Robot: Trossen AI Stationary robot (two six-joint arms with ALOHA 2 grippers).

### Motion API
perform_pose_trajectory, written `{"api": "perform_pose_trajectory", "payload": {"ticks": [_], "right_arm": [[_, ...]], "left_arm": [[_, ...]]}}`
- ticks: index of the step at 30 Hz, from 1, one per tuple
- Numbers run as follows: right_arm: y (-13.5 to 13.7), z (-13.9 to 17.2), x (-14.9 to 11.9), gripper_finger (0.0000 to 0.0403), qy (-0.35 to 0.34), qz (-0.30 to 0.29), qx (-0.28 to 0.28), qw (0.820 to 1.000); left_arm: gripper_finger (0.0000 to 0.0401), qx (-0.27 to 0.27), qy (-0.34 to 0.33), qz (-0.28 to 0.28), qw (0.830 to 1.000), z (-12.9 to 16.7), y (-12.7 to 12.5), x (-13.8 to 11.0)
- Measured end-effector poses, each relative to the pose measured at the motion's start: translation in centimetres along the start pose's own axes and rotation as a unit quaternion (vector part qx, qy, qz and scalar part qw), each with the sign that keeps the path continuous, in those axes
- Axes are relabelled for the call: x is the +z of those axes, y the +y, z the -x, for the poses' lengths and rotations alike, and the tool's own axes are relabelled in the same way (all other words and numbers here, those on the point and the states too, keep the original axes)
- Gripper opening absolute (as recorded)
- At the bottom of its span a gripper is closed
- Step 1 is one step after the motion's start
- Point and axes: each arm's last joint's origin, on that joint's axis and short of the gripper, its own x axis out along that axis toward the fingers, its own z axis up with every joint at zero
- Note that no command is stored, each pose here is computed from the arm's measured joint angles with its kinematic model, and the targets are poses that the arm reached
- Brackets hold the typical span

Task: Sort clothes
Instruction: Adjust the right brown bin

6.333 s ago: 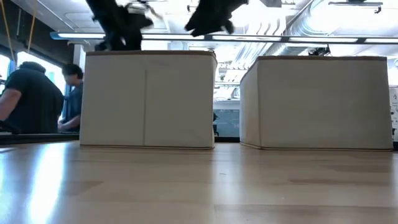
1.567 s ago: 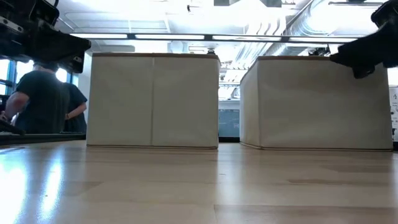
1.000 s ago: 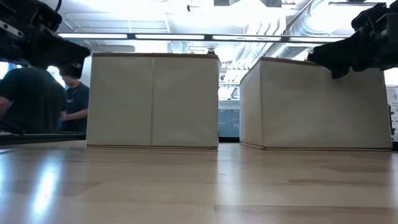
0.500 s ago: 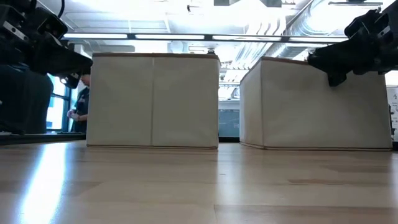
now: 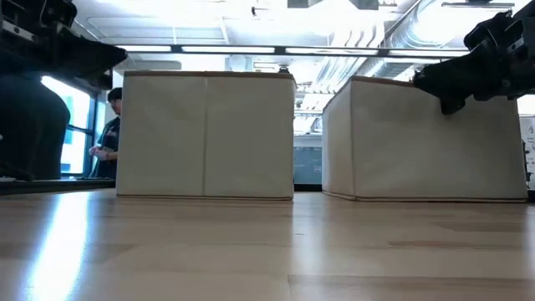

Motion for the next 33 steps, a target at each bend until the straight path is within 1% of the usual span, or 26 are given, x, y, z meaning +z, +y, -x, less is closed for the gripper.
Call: {"api": "perform_pose_trajectory", "payload": {"ticks": [4, 6, 8, 12, 18, 25, 26, 27, 29, 30, 31, 33], "right_arm": [[0.0, 0.0, 0.0, 0.0144, -0.002, -0.022, 0.0, 1.0], [0.0, 0.0, 0.0, 0.0144, -0.002, -0.02, 0.0, 1.0], [0.0, 0.0, 0.0, 0.0144, 0.001, -0.005, 0.0, 1.0], [0.0, 0.0, 0.0, 0.0144, 0.002, 0.02, 0.0, 1.0], [0.0, 0.0, 0.0, 0.0144, -0.002, -0.01, 0.0, 1.0], [0.0, 0.0, 0.2, 0.0144, -0.009, -0.004, -0.001, 1.0], [0.0, 0.0, 0.4, 0.0144, -0.019, -0.011, 0.001, 1.0], [0.1, 0.0, 0.7, 0.0144, -0.031, -0.035, 0.006, 0.999], [0.3, 0.1, 1.7, 0.0144, -0.078, -0.094, 0.03, 0.992], [0.4, 0.2, 2.3, 0.0144, -0.105, -0.107, 0.044, 0.988], [0.5, 0.3, 2.8, 0.0144, -0.128, -0.112, 0.067, 0.983], [1.0, 0.5, 4.0, 0.0144, -0.178, -0.094, 0.127, 0.971]], "left_arm": [[0.0, -0.004, 0.045, 0.007, 0.999, 0.0, -0.1, -0.9], [0.0, -0.007, 0.07, 0.003, 0.998, 0.1, -0.1, -1.4], [0.0, -0.008, 0.081, 0.001, 0.997, 0.1, -0.2, -1.6], [0.0, -0.008, 0.082, 0.001, 0.997, 0.1, -0.2, -1.6], [0.0, -0.008, 0.082, 0.001, 0.997, 0.1, -0.2, -1.6], [0.0, -0.008, 0.082, 0.001, 0.997, 0.1, -0.2, -1.6], [0.0, -0.008, 0.082, 0.001, 0.997, 0.1, -0.2, -1.6], [0.0, -0.008, 0.083, 0.001, 0.997, 0.1, -0.2, -1.6], [0.0, -0.008, 0.083, 0.001, 0.997, 0.1, -0.2, -1.6], [0.0, -0.008, 0.083, 0.001, 0.997, 0.1, -0.2, -1.6], [0.0, -0.008, 0.083, 0.001, 0.997, 0.1, -0.2, -1.6], [0.0, -0.008, 0.082, 0.001, 0.997, 0.1, -0.2, -1.6]]}}
